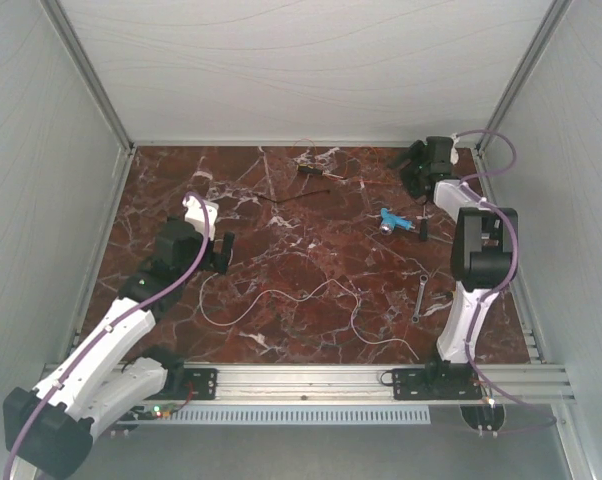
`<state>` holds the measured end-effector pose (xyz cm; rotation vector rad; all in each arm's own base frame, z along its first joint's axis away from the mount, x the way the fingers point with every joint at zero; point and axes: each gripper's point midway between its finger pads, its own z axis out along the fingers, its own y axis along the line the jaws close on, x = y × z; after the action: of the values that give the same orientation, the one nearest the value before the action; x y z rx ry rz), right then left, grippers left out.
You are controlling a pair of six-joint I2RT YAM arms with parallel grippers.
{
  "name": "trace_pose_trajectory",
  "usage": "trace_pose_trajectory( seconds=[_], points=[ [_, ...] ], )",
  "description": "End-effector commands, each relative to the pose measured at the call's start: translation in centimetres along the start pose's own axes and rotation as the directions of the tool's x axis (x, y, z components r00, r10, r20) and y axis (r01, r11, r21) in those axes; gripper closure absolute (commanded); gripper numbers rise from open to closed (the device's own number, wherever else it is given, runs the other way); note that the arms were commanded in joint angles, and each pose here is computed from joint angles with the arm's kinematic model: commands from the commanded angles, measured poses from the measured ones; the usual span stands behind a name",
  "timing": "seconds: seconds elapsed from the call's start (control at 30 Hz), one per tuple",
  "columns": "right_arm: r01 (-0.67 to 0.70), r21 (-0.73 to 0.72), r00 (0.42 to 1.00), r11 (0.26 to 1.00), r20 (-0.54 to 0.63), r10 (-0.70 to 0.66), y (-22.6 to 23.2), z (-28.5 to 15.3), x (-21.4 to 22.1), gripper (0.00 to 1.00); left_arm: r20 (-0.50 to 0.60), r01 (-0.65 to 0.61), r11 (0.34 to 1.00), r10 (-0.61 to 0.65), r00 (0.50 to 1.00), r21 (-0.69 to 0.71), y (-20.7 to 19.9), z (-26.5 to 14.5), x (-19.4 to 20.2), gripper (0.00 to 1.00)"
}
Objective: Zip-tie the wires
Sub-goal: Pick up the cable at the center of the board.
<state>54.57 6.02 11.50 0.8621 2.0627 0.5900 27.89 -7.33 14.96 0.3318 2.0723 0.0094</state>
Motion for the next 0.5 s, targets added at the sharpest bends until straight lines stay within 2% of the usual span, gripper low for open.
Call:
trace_pose_trajectory(
  seconds=[0.0, 0.2, 0.47],
  points=[
    [-0.031, -0.102, 0.999, 0.994, -0.032, 0.028, 1.2, 1.6, -2.1, 0.27, 0.051, 0.019, 0.999, -0.020, 0.998, 0.026, -0.5, 0.1, -1.6, 0.00],
    [-0.099, -0.129, 0.989, 0.987, -0.126, 0.083, 0.1, 4.5, -0.7, 0.28, 0.042, 0.015, 0.999, -0.017, 0.999, 0.033, -0.6, 0.3, -1.4, 0.00],
    [-0.165, -0.148, 0.976, 0.975, -0.168, 0.139, -0.2, 6.0, 0.5, 0.33, 0.030, 0.013, 0.999, -0.014, 0.999, 0.043, -0.8, 0.6, -1.2, 0.00]
  ],
)
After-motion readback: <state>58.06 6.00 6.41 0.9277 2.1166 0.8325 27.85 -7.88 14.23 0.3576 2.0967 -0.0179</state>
